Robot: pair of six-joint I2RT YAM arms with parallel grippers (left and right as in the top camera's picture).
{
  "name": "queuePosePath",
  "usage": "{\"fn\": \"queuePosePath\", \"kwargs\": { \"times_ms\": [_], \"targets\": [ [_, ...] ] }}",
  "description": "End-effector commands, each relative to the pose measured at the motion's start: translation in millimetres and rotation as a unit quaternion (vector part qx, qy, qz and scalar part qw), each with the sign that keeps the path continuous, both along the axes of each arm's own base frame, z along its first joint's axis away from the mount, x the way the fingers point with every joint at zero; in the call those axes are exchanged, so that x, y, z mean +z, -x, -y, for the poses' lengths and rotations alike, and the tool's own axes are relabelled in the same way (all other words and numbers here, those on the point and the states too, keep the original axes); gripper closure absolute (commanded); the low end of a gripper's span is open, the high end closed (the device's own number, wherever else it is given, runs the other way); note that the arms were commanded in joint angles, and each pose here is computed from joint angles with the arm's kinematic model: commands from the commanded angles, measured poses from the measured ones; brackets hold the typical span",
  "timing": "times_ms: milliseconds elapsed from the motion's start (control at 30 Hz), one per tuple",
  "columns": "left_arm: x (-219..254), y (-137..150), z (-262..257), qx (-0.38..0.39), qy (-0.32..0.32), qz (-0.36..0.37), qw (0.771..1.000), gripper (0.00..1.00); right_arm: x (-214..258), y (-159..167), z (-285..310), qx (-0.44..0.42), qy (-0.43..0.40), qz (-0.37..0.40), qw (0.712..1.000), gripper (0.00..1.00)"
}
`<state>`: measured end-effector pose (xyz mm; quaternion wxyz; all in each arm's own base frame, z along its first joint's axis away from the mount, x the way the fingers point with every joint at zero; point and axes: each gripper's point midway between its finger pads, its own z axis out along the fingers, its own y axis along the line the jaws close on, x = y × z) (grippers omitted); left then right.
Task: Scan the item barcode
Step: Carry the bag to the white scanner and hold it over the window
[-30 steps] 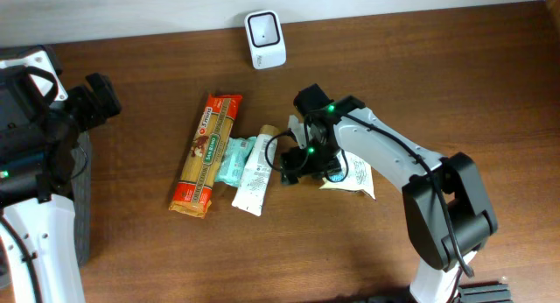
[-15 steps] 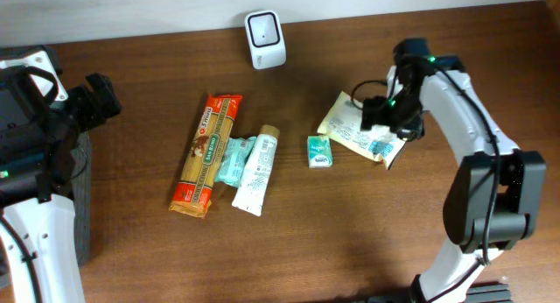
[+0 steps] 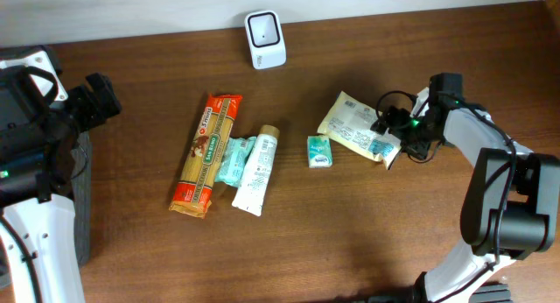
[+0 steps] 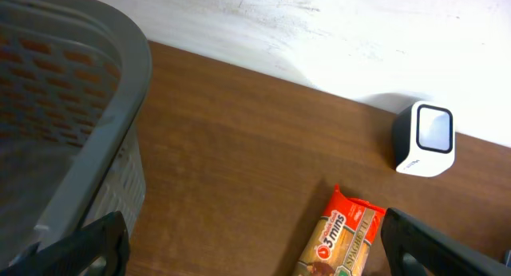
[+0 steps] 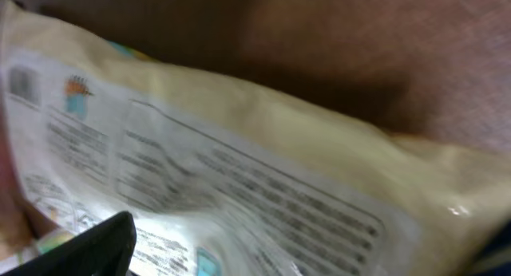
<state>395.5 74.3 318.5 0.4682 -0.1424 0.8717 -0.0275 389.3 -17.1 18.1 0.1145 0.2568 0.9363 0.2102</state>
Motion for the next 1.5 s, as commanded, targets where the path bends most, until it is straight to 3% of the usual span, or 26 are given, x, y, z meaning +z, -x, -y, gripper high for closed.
{"fn": "queuePosePath", "kwargs": {
  "times_ms": [0,33,67,133,167,267,433,633,767,1067,1100,1133,1233,1300,1367,1467],
  "targets": [
    [3.9,0.6,0.3,-0.008,-0.006,0.005,1.0,0.01,-37.1,16.5,-20.2,0.031,-0.02,-0.035,0.999,0.4],
    [3.9,0.6,0.3,-0.008,-0.006,0.005,1.0,0.01,-41.8,16.7,-24.3,0.037,-0.026,-0.037,0.998,0.52],
    [3.9,0.6,0.3,-0.008,-0.006,0.005,1.0,0.01,-44.1,15.7,-30.2,0.055,-0.034,-0.03,0.997,0.73],
    [3.9,0.6,0.3,-0.008,-0.006,0.005,1.0,0.01,-34.5,11.3,-40.0,0.093,-0.063,0.001,0.994,0.94],
    [3.9,0.6,0.3,-0.008,-0.007,0.005,1.0,0.01,-24.5,7.3,-47.6,0.118,-0.091,0.027,0.988,0.96],
    [3.9,0.6,0.3,-0.008,-0.006,0.005,1.0,0.01,22.0,-0.3,-61.1,0.174,-0.146,0.091,0.969,0.96],
    [3.9,0.6,0.3,-0.008,-0.006,0.005,1.0,0.01,135.6,18.8,-84.8,0.312,-0.126,0.193,0.922,0.96],
    [3.9,0.6,0.3,-0.008,-0.006,0.005,1.0,0.01,181.0,39.9,-111.2,0.385,-0.142,0.272,0.87,0.96],
    [3.9,0.6,0.3,-0.008,-0.006,0.005,1.0,0.01,221.3,59.9,-134.1,0.416,-0.24,0.36,0.8,0.96],
    [3.6,0.8,0.3,-0.008,-0.006,0.004,1.0,0.01,278.3,70.9,-153.6,0.447,-0.243,0.414,0.755,0.96],
    [3.0,1.2,0.4,-0.008,-0.006,0.003,1.0,0.01,286.7,72.8,-155.9,0.458,-0.225,0.421,0.75,0.96],
    [1.7,2.1,0.6,-0.008,-0.005,0.0,1.0,0.01,283.9,67.3,-153.3,0.463,-0.187,0.406,0.765,0.96],
    [-1.3,4.1,1.1,-0.008,-0.003,-0.008,1.0,0.01,252.6,17.0,-142.2,0.401,-0.032,0.326,0.855,0.96],
    [-3.0,5.3,1.4,-0.008,-0.002,-0.012,1.0,0.01,245.0,-15.5,-142.0,0.362,0.092,0.323,0.869,0.96],
    [-4.3,6.1,1.9,-0.008,-0.002,-0.015,1.0,0.01,254.8,-50.1,-144.4,0.321,0.256,0.351,0.842,0.96],
    [-4.4,6.2,1.9,-0.008,-0.001,-0.015,1.0,0.01,274.9,-87.3,-152.9,0.313,0.494,0.368,0.722,0.96]
  ]
}}
